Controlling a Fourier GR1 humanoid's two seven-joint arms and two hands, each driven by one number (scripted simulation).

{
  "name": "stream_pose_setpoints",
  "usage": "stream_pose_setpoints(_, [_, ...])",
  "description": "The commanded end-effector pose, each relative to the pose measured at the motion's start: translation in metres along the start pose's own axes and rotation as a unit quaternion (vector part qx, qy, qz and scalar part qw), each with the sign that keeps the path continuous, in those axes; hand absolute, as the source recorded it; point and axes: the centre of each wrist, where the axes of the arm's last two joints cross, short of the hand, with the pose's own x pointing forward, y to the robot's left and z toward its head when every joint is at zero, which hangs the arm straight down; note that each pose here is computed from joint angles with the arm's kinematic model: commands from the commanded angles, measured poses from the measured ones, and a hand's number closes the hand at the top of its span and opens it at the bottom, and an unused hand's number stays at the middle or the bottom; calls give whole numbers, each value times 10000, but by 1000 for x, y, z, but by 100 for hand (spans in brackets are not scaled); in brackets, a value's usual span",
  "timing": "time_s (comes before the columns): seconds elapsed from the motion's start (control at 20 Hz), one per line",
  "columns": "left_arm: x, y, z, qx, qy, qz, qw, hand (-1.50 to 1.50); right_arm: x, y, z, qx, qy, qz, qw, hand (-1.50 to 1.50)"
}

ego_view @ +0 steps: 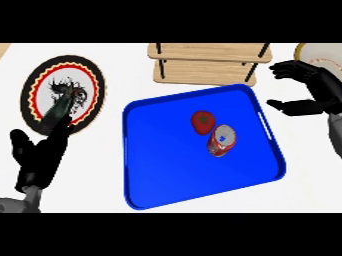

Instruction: Pick the tomato from the tray and place it in the tiered shelf

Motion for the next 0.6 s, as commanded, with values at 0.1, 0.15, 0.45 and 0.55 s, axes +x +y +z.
stream_pose_setpoints(0.1, [-11,-1,-4,-19,477,134,9988,0,22,-11,-21,1304,-127,231,9911,-150])
stream_pose_setpoints(0.15, [-9,0,-4,131,393,84,9991,0,23,-18,-18,1556,-44,177,9877,-150])
stream_pose_setpoints(0.45, [-21,-6,1,50,517,232,9984,0,82,9,-37,2310,-8,734,9702,-150])
stream_pose_setpoints(0.55, [-28,-5,5,95,525,170,9984,0,94,15,-41,2339,220,1073,9661,-150])
